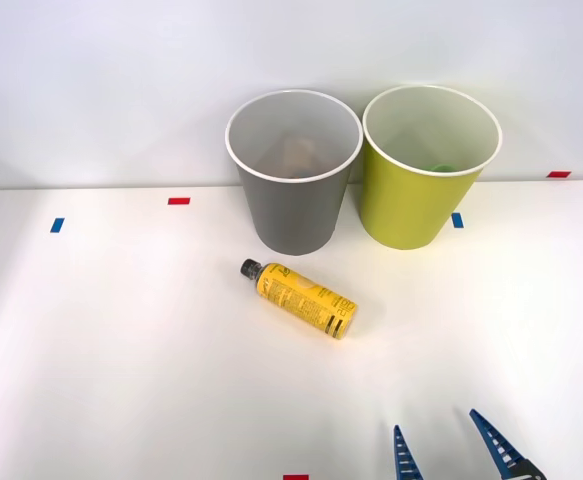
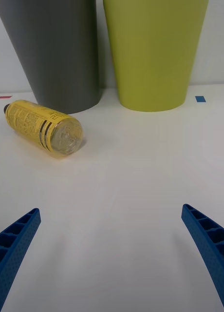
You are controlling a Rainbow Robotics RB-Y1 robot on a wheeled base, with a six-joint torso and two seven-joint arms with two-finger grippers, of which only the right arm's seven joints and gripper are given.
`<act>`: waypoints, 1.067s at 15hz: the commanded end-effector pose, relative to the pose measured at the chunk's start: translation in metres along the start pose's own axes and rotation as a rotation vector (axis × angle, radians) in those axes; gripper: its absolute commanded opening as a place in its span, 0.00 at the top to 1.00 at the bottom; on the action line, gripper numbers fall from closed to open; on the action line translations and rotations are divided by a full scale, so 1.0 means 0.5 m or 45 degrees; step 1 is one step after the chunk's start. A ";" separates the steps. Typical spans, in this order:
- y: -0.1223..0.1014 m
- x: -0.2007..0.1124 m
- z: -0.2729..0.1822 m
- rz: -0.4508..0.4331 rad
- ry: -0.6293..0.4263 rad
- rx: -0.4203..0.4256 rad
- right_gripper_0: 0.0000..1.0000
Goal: Put cans in the gray bin, plastic bottles in the light green bin
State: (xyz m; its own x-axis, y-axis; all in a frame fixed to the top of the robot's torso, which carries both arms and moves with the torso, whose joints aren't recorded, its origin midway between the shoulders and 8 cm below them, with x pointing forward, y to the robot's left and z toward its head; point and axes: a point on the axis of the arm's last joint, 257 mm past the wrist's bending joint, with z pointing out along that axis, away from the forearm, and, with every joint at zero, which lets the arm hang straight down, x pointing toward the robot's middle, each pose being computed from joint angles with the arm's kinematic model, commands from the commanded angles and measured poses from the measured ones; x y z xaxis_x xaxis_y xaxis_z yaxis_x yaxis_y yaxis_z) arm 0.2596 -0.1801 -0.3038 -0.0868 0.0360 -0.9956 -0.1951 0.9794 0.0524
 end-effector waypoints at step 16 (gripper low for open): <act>0.013 -0.007 -0.007 0.001 -0.020 -0.025 0.00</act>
State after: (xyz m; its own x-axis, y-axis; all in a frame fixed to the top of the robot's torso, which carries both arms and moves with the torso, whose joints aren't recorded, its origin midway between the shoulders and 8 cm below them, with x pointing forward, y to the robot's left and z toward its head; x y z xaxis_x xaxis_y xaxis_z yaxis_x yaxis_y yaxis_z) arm 0.2555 -0.1747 -0.2996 -0.0716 0.0402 -0.9966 -0.2138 0.9753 0.0547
